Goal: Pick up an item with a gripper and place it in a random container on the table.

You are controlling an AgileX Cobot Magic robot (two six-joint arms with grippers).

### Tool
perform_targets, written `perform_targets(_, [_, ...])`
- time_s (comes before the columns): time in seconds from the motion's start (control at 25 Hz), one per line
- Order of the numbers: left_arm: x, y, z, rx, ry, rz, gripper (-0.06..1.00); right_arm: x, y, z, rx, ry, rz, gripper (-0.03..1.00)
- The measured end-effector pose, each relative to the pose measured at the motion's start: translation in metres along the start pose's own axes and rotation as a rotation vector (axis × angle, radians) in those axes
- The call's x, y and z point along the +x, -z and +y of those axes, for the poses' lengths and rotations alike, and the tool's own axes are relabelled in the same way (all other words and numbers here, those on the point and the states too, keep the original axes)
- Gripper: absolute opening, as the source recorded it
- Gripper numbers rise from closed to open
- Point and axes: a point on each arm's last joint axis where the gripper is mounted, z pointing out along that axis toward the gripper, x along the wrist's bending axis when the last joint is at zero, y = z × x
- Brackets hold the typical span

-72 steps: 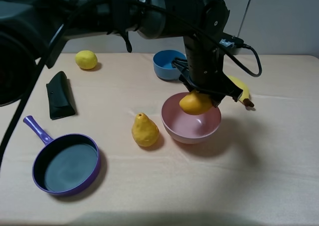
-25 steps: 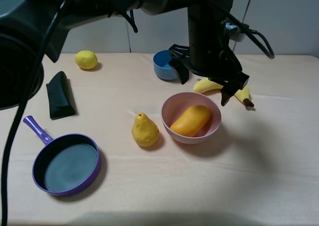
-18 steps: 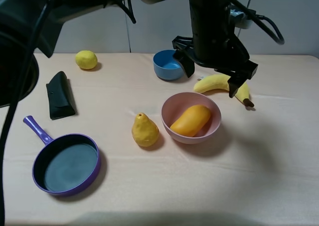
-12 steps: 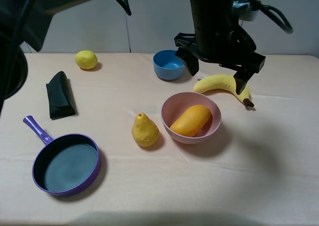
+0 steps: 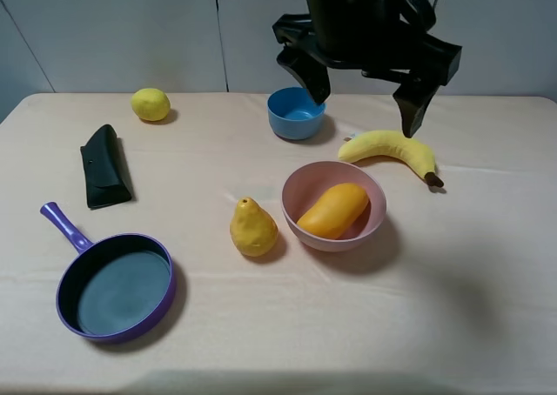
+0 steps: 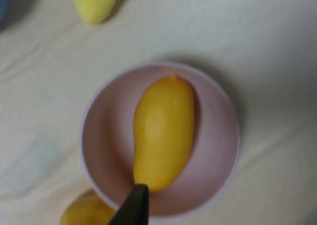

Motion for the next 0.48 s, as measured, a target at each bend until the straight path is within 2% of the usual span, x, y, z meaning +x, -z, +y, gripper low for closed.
perform_targets(0.48, [0.015,0.072,-0.084,0.022,-0.015,0.004,0.97,0.0,0.0,0.0,0.0,0.0,0.0,0.69])
